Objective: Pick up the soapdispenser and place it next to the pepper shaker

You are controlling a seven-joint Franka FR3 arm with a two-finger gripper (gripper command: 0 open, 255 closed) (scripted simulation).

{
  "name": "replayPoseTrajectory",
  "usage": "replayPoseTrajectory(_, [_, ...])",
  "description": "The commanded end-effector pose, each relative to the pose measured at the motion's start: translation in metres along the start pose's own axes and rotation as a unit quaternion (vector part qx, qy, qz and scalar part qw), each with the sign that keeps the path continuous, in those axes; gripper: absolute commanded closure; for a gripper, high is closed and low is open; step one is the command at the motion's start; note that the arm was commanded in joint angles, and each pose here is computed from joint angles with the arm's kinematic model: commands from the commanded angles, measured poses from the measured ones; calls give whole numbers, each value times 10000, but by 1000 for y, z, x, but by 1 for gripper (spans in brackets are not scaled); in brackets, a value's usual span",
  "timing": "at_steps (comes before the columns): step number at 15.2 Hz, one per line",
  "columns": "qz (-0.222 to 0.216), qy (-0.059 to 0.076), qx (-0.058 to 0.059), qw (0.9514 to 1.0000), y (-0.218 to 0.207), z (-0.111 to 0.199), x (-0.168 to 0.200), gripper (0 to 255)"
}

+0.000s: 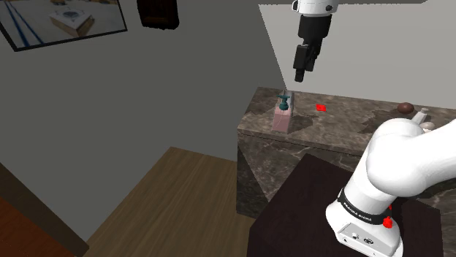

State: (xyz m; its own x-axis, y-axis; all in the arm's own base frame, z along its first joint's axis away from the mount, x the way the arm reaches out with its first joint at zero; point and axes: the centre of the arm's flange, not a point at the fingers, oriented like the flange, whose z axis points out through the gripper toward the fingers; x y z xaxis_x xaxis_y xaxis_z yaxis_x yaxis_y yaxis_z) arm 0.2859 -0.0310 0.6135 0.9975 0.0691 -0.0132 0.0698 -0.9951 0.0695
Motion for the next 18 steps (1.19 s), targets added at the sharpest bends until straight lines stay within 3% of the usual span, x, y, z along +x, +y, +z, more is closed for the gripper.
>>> replayPoseTrajectory(1, [0, 0, 0, 10000, 0, 0, 0, 0])
replayPoseTrajectory(18, [-314, 396, 15, 9987, 157, 144, 60, 0])
